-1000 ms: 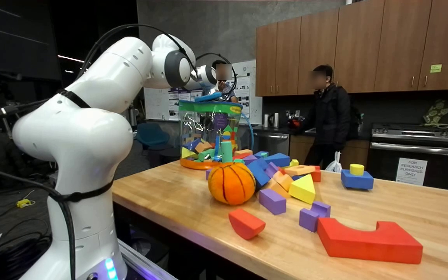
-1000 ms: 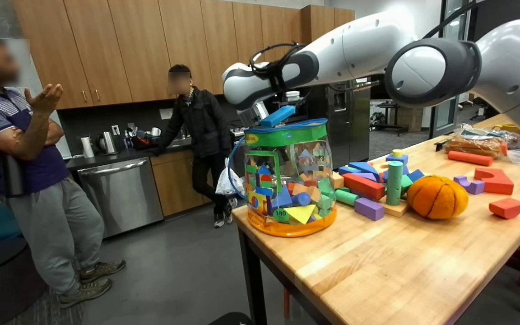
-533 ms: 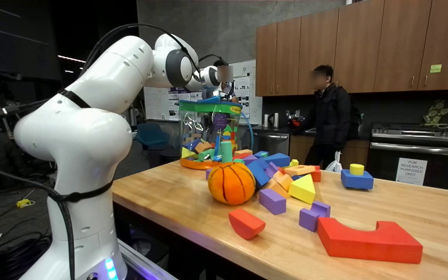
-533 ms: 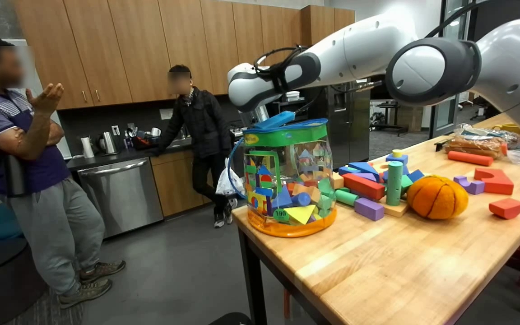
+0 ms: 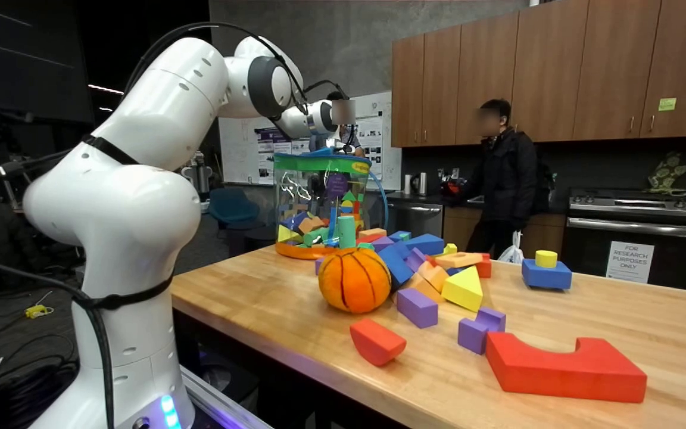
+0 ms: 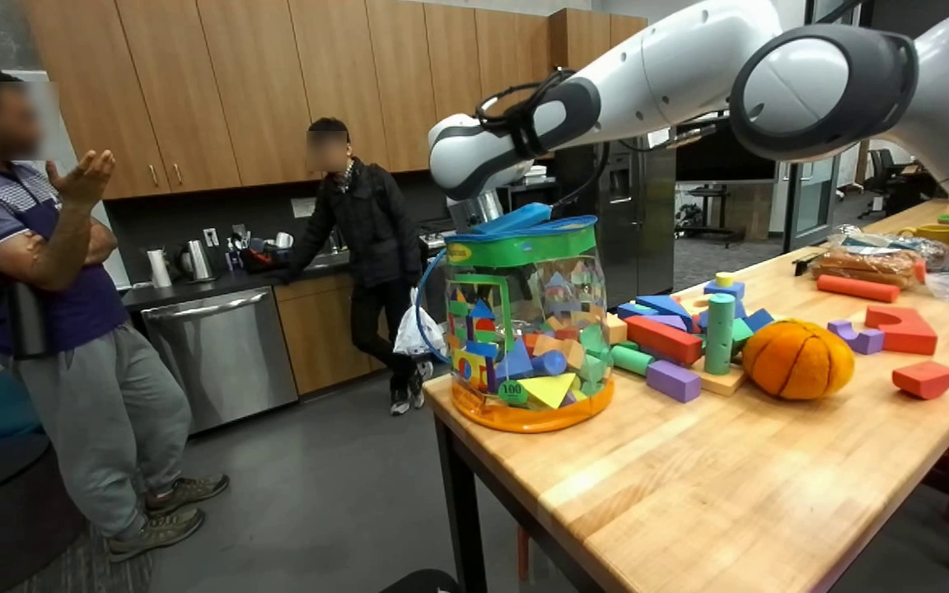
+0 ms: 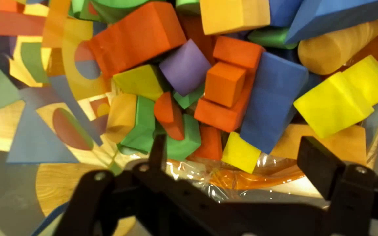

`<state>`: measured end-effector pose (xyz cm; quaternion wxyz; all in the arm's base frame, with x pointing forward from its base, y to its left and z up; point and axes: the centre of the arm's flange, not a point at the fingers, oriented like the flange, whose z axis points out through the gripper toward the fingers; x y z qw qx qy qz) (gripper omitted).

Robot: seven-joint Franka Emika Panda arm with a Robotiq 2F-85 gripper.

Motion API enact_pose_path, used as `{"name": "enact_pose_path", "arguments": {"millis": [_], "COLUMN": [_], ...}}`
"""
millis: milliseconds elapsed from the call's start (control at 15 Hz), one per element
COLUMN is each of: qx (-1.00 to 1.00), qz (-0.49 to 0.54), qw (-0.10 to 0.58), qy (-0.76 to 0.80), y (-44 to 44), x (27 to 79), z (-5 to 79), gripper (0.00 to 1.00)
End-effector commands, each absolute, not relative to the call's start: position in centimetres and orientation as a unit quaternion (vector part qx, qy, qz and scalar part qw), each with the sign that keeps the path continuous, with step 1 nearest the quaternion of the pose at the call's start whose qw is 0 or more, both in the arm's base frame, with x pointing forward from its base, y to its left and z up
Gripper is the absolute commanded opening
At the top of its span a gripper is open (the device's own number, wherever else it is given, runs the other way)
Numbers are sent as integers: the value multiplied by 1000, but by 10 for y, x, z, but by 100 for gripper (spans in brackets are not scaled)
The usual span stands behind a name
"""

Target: Move the orange block from the bag to the table

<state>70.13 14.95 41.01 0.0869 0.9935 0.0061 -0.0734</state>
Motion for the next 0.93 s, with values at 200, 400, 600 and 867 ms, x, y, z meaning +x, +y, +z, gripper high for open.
{"name": "enact_pose_path", "arguments": {"millis": [200, 400, 600, 867], "qx": [993, 993, 993, 988], "qz": [-67, -71, -89, -136], "qw": [95, 92, 83, 74], "qy": [6, 7, 5, -23], "y": [152, 155, 154, 138], "x": [697, 694, 688, 670], "z": [413, 390, 361, 333], "gripper": [100, 100, 100, 100]}}
